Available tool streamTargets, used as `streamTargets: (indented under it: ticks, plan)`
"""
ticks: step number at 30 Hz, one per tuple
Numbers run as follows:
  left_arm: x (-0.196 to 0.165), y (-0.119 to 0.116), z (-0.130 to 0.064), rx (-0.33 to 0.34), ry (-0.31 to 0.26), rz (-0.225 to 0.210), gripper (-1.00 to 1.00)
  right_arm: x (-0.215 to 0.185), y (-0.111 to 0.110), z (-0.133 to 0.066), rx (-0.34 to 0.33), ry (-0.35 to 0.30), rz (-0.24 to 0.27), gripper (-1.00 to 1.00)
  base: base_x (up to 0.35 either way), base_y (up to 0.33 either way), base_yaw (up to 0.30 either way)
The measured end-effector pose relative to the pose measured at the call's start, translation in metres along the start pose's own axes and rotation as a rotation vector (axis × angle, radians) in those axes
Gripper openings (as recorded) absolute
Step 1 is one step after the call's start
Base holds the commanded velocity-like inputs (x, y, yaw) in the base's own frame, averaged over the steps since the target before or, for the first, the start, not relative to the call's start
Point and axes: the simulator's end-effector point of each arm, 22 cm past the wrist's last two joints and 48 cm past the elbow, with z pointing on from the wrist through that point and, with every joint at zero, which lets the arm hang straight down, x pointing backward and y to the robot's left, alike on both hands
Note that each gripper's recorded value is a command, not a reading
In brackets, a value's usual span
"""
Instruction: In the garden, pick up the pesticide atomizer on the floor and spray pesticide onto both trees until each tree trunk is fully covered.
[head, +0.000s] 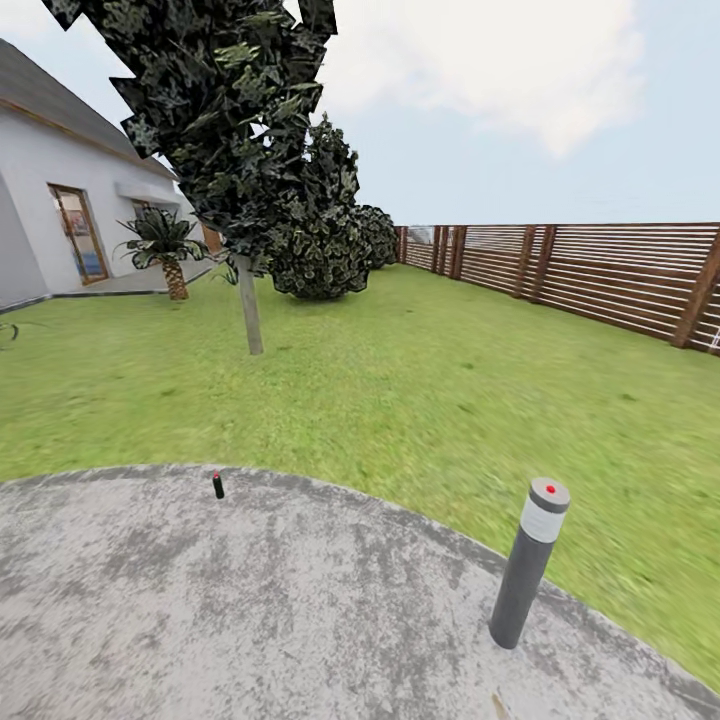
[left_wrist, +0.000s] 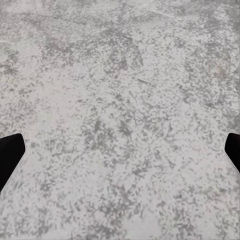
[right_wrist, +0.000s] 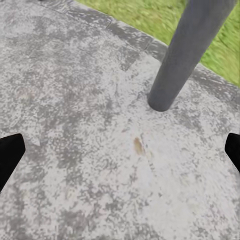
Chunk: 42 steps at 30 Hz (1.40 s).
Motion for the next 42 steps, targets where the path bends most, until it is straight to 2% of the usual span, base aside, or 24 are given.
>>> streamTargets:
  ticks: [5,15,32,42]
  plan:
    - [0.0,0.0009,0.0,-0.001,0.0,0.0,1.0,-0.0002,-0.0003,0.0,0.001,-0.001,0.001,1.0,0.337,0.005,0.0]
    - [-0.0003,0.007,0.0,-0.021,-0.001,-0.031,1.0,-0.0009,-0.0004,0.0002,0.002,-0.002,0.001,1.0,0.337,0.072,0.012]
    - [-0.0003,0.0072,-0.0001,-0.021,-0.002,-0.031,1.0,-0.0003,-0.0004,0.0,0.002,-0.001,0.0,1.0,0.337,0.096,0.25]
    - [0.0013,0.0071,-0.0003,-0.021,0.001,-0.03,1.0,0.0012,-0.0053,-0.0003,0.01,0.002,0.0,1.0,0.337,0.027,0.023]
